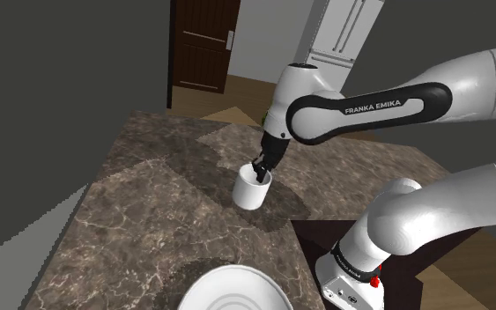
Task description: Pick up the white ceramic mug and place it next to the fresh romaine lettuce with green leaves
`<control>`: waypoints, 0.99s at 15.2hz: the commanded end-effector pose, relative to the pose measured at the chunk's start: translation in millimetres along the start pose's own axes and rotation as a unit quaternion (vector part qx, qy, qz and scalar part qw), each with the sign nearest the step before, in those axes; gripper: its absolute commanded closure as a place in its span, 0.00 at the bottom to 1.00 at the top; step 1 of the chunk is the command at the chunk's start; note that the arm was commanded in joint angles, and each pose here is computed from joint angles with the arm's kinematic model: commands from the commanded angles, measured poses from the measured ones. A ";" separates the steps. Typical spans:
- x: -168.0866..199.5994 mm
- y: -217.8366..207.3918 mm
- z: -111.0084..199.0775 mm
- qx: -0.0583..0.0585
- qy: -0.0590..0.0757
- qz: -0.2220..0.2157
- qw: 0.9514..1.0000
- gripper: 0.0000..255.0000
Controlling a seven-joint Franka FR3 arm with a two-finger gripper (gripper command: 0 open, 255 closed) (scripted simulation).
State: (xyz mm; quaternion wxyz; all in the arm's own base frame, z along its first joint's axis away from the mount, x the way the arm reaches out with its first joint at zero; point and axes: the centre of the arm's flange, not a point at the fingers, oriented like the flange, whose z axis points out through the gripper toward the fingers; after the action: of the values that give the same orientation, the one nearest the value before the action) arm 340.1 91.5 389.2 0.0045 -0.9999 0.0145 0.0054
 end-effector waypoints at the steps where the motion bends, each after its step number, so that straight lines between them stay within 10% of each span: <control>1: -0.5 -1.2 -11.3 0.000 0.000 0.000 1.000 1.00; 15: -1.3 -1.8 -85.3 0.000 0.000 0.000 1.000 1.00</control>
State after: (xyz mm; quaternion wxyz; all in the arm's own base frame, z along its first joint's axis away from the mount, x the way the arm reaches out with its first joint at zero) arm 340.4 93.0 469.6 0.0045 -0.9999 0.0145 0.0055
